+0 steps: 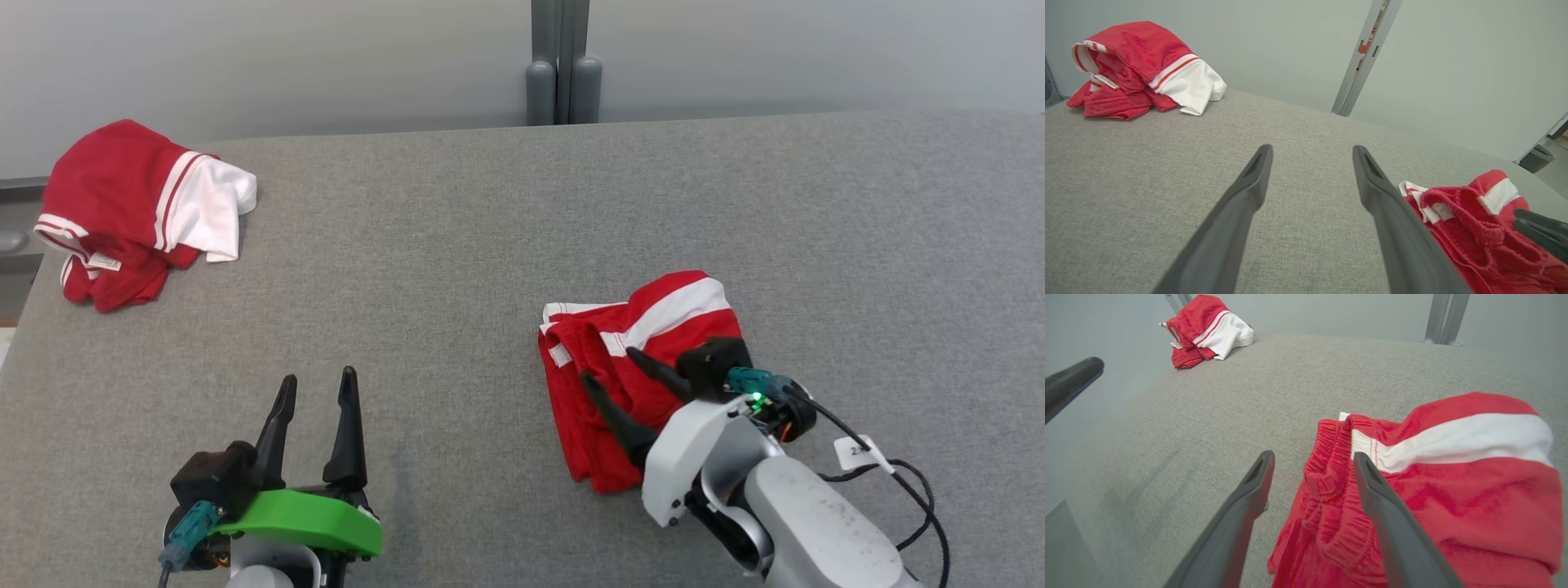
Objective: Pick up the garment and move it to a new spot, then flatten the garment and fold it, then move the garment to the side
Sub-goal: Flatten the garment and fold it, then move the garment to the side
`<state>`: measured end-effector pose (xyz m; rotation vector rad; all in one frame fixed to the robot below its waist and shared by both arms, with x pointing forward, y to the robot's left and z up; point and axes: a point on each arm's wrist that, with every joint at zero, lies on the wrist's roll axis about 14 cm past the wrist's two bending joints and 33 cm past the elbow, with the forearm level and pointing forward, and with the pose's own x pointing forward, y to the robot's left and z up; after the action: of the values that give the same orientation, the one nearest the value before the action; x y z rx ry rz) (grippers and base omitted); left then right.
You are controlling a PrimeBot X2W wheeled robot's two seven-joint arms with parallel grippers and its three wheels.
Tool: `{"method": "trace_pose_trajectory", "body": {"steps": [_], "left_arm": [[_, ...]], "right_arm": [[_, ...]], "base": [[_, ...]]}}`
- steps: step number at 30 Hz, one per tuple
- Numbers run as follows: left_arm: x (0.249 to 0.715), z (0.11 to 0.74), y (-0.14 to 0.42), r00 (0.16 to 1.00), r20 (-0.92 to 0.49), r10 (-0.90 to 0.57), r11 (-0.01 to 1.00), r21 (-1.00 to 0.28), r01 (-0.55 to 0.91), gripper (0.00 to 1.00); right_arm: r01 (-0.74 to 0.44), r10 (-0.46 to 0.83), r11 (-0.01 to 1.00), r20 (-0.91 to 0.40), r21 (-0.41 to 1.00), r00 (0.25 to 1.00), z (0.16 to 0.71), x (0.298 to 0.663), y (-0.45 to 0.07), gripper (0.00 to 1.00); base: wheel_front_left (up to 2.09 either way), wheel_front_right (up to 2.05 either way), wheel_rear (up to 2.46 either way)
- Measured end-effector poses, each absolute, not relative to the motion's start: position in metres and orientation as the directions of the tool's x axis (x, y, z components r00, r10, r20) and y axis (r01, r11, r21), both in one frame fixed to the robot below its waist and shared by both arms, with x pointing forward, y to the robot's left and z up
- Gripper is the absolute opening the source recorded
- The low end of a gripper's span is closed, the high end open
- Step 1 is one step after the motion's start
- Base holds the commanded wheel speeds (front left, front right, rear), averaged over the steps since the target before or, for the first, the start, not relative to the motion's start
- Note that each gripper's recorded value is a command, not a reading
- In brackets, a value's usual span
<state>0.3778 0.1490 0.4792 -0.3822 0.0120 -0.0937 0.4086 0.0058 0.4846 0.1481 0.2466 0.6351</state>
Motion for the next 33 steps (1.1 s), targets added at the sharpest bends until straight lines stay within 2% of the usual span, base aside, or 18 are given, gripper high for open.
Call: {"method": "trace_pose_trajectory", "body": {"steps": [5,10,17,25,33], "left_arm": [[0.377,0.490,0.144,0.993,0.039,-0.108,0.922,-0.370,0.115,1.00],[0.373,0.499,0.133,0.988,0.066,-0.143,0.921,-0.357,0.157,1.00],[0.365,0.503,0.124,0.983,0.078,-0.164,0.921,-0.344,0.181,1.00],[0.353,0.494,0.134,0.991,0.049,-0.126,0.936,-0.326,0.135,1.00],[0.341,0.479,0.142,0.995,0.006,-0.099,0.938,-0.332,0.095,1.00]], "right_arm": [[-0.523,0.532,0.844,-0.065,0.123,0.844,0.513,0.422,-0.027,1.00],[-0.425,0.425,0.905,0.037,0.004,0.904,0.537,0.429,-0.070,1.00],[-0.278,0.282,0.959,0.141,-0.048,0.949,0.554,0.415,-0.114,1.00],[-0.132,0.132,0.991,0.114,-0.006,0.985,0.529,0.392,-0.159,1.00],[-0.115,0.110,0.992,0.083,0.060,0.990,0.509,0.382,-0.163,1.00]], "base": [[0.00,0.00,0.00],[0.00,0.00,0.00],[0.00,0.00,0.00],[0.00,0.00,0.00],[0.00,0.00,0.00]]}}
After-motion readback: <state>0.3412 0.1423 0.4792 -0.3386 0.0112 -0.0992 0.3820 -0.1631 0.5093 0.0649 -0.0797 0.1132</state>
